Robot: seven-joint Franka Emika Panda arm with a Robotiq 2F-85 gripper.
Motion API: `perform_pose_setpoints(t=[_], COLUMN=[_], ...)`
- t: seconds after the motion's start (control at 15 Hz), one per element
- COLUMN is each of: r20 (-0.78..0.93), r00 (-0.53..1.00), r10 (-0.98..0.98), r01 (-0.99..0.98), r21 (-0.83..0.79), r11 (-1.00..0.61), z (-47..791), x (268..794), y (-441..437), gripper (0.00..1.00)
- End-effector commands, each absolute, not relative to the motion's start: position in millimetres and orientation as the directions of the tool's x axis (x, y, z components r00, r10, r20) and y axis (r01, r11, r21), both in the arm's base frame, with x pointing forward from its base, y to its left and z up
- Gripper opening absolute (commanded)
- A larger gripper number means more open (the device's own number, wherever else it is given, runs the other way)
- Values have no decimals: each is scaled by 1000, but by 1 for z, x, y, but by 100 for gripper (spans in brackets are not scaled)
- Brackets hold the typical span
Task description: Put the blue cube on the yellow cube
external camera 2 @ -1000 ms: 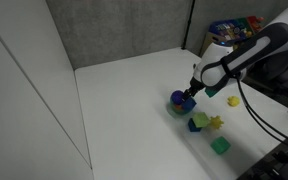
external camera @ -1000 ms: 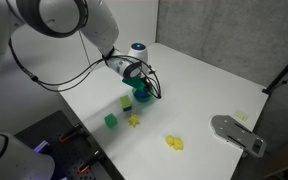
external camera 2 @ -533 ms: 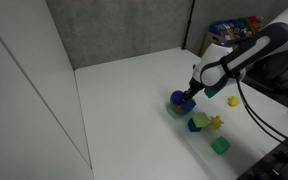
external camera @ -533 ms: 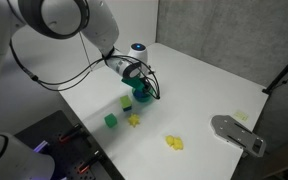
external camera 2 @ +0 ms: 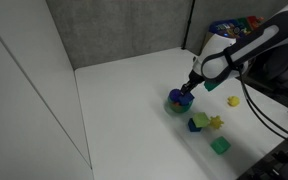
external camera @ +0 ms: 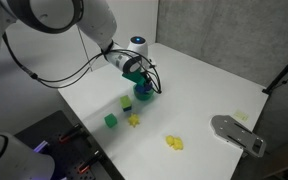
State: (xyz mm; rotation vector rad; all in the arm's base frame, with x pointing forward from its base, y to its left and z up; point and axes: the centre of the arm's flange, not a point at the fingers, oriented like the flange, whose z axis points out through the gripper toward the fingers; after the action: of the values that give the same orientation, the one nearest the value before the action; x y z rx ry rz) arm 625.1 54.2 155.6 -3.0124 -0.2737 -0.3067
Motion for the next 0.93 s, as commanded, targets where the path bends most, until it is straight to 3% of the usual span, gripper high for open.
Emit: perform_pose_setpoints(t=[0.0,0.27,0.87], r20=[241,214,-37], r00=[953,952,929], r10=[184,218,368], r01=[207,242,363], r21=[-73,-92,-112], r11=[-976,-966,-925], z=[199,213,219], x=[618,615,576], y=[55,57,63], gripper=[31,31,31])
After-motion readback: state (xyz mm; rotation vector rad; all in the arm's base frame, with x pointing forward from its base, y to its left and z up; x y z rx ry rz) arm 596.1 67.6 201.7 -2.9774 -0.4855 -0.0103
